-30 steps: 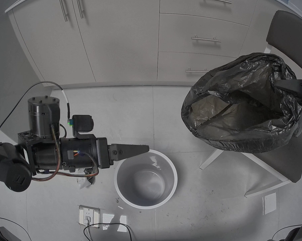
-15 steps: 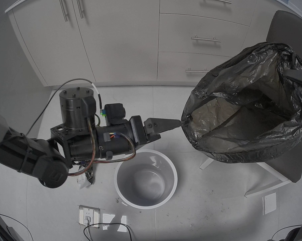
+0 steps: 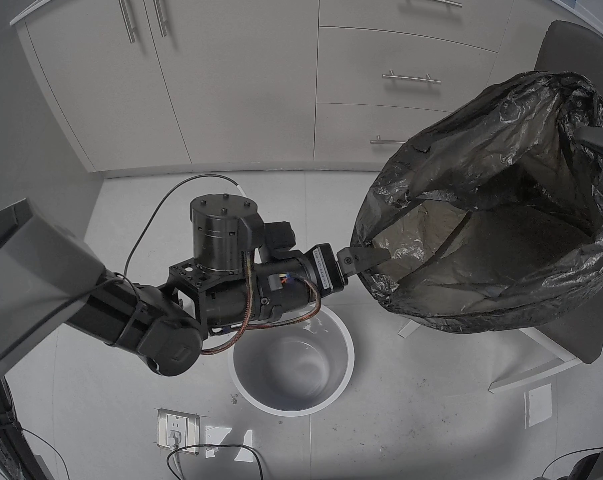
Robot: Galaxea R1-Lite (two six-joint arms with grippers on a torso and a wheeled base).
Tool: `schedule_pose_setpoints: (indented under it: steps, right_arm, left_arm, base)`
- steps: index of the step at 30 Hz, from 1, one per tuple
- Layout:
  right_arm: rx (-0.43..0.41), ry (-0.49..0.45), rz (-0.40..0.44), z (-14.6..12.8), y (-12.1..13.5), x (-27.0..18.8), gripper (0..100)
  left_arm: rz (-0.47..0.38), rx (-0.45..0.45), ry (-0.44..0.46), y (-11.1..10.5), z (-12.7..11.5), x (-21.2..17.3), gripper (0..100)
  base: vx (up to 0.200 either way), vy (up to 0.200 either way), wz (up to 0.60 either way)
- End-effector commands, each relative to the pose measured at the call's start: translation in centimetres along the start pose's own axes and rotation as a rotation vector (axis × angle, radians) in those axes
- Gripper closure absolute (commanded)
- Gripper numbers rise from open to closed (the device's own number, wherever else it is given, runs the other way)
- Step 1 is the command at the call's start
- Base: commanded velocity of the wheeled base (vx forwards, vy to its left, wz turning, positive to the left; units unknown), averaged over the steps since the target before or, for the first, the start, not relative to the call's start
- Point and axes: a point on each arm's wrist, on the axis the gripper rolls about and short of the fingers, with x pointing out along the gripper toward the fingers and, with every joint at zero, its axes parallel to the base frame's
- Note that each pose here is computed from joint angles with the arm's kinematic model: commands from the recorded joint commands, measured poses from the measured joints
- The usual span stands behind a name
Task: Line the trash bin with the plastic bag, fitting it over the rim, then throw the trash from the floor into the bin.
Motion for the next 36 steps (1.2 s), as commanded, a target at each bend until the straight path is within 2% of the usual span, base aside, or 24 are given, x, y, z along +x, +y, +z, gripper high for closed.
schedule_pose_setpoints:
  steps: [1, 9, 11, 15, 35, 36]
  right_arm:
    - [0.002, -0.013, 0.016, 0.1, 0.2, -0.8, 100]
    - [0.014, 0.055, 0.039, -0.3, 0.0, -0.5, 100]
    - [0.015, 0.064, 0.032, -0.4, -0.1, -0.2, 100]
    - [0.016, 0.07, 0.028, -0.4, -0.1, 0.2, 100]
    - [0.025, 0.087, 0.036, -0.4, -0.1, 0.8, 100]
    - [0.025, 0.087, 0.036, -0.4, -0.1, 0.8, 100]
  left_arm:
    - [0.023, -0.006, -0.002, 0.8, -0.3, 1.1, 0]
    - [0.003, 0.002, -0.017, -0.2, 0.1, 0.7, 0]
    - [-0.028, -0.037, -0.011, -1.8, -0.2, 0.3, 0]
    - [-0.053, -0.053, -0.007, -2.6, -0.3, 0.5, 0]
    - [-0.083, -0.046, 0.015, -3.1, -1.1, 2.2, 0]
    - [-0.083, -0.046, 0.015, -3.1, -1.1, 2.2, 100]
  base:
    - [0.0, 0.0, 0.0]
    - [0.0, 0.0, 0.0]
    - [0.0, 0.0, 0.0]
    - [0.0, 0.0, 0.0]
    - [0.0, 0.0, 0.0]
    - [0.0, 0.0, 0.0]
